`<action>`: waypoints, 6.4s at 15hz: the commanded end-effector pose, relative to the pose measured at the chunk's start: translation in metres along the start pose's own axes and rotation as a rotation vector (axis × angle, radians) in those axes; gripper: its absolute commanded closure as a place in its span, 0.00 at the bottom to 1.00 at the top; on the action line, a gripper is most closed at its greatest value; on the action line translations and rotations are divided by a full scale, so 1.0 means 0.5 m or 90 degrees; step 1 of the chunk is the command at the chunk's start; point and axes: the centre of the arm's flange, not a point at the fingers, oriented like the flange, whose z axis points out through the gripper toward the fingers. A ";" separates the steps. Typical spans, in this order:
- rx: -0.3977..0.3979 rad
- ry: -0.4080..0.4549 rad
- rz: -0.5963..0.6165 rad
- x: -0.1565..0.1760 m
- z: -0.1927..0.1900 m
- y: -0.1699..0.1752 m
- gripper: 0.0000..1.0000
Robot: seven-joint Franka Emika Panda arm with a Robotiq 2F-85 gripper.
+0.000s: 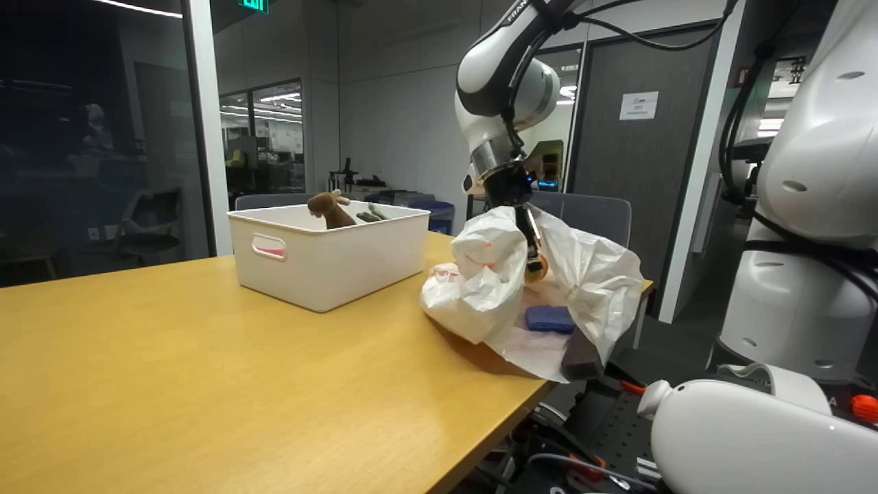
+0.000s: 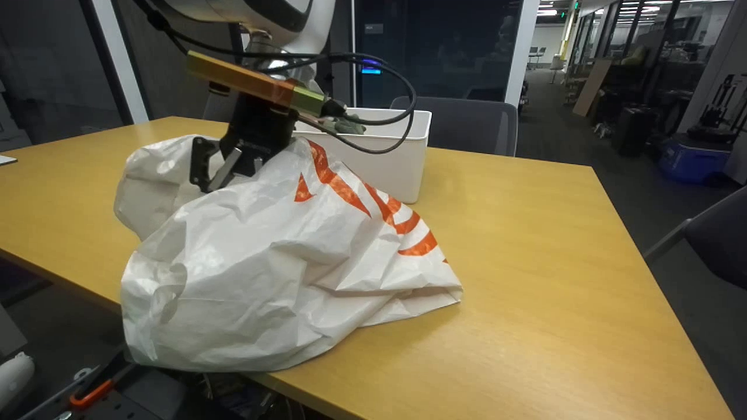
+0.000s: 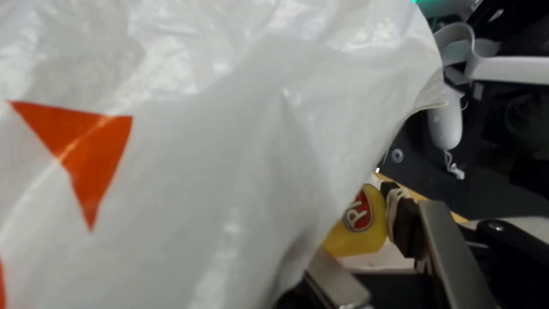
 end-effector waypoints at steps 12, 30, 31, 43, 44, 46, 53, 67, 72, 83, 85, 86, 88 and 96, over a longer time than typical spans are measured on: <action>-0.077 0.198 -0.328 -0.131 -0.184 -0.144 0.68; 0.279 -0.113 -0.583 -0.058 -0.103 -0.143 0.68; 0.280 -0.116 -0.586 -0.061 -0.106 -0.150 0.68; -0.014 0.157 -0.494 0.036 -0.306 -0.238 0.68; -0.055 0.168 -0.482 0.076 -0.309 -0.238 0.68; -0.129 0.197 -0.453 0.149 -0.314 -0.246 0.68; -0.332 0.312 -0.312 0.352 -0.361 -0.217 0.68; -0.564 0.340 0.090 0.407 -0.420 -0.058 0.00; -0.513 0.248 0.138 0.294 -0.375 -0.116 0.00; -0.375 0.206 0.130 -0.071 -0.225 -0.198 0.00; -0.376 0.241 0.105 -0.132 -0.217 -0.206 0.00; -0.367 0.248 0.081 -0.156 -0.213 -0.208 0.00; -0.341 0.240 0.010 -0.194 -0.197 -0.199 0.00; -0.354 0.261 -0.240 -0.149 -0.123 -0.137 0.00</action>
